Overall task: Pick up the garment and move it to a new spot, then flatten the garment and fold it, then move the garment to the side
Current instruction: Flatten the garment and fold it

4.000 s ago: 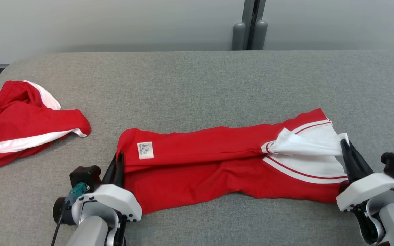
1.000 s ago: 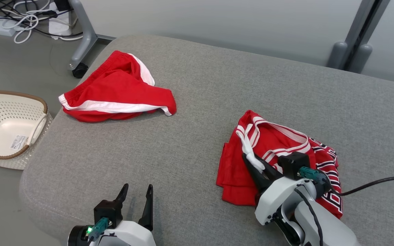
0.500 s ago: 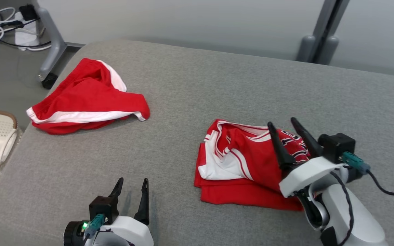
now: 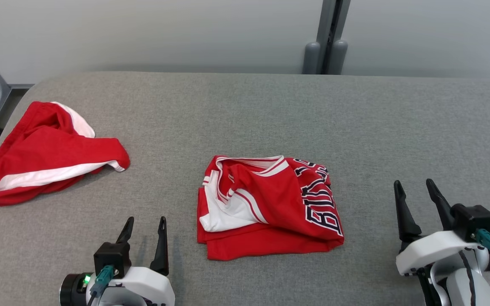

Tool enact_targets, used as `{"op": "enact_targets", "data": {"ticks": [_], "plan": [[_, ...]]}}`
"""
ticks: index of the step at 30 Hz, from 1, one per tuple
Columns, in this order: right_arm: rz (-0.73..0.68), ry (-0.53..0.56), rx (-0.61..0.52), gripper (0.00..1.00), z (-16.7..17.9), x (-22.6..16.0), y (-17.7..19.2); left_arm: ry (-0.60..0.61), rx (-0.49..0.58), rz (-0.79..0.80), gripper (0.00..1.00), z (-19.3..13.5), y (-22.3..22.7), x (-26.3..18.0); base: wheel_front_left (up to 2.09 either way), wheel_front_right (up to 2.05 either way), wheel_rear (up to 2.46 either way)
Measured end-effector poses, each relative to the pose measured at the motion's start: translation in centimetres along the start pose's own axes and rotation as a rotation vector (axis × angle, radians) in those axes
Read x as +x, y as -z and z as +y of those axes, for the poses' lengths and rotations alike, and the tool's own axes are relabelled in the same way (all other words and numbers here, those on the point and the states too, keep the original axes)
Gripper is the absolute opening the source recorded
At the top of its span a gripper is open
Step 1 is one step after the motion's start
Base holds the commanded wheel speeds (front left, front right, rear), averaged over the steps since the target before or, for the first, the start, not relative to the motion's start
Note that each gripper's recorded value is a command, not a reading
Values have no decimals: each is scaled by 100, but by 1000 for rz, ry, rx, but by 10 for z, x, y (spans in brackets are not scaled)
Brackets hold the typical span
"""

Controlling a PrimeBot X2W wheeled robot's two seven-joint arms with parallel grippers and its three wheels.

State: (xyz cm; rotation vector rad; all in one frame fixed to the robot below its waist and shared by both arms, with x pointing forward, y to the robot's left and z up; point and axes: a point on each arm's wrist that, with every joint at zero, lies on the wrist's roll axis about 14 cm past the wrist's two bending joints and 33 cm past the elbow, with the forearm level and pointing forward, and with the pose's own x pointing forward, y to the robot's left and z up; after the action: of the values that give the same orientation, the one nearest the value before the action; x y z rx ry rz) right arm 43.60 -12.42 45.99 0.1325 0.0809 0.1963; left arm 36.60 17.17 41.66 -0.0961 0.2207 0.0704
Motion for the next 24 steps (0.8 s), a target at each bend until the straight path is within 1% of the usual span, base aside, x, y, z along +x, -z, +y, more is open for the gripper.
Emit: {"op": "enact_targets", "data": {"ticks": [5, 7, 13, 18, 24], "plan": [[13, 66, 8, 100, -20, -23, 5, 28, 31, -9, 100, -4, -1, -4, 0, 0, 0], [21, 88, 32, 100, -25, -32, 9, 30, 34, -5, 100, -4, 2, -8, 0, 0, 0], [43, 114, 46, 100, -30, -56, 18, 25, 37, -1, 100, 1, 6, -18, 0, 0, 0], [43, 122, 57, 100, -31, -64, 19, 7, 28, 2, 100, 8, 7, -22, 0, 0, 0], [56, 100, 61, 100, -24, -61, 23, 17, 14, 12, 100, 4, 11, -23, 0, 0, 0]]}}
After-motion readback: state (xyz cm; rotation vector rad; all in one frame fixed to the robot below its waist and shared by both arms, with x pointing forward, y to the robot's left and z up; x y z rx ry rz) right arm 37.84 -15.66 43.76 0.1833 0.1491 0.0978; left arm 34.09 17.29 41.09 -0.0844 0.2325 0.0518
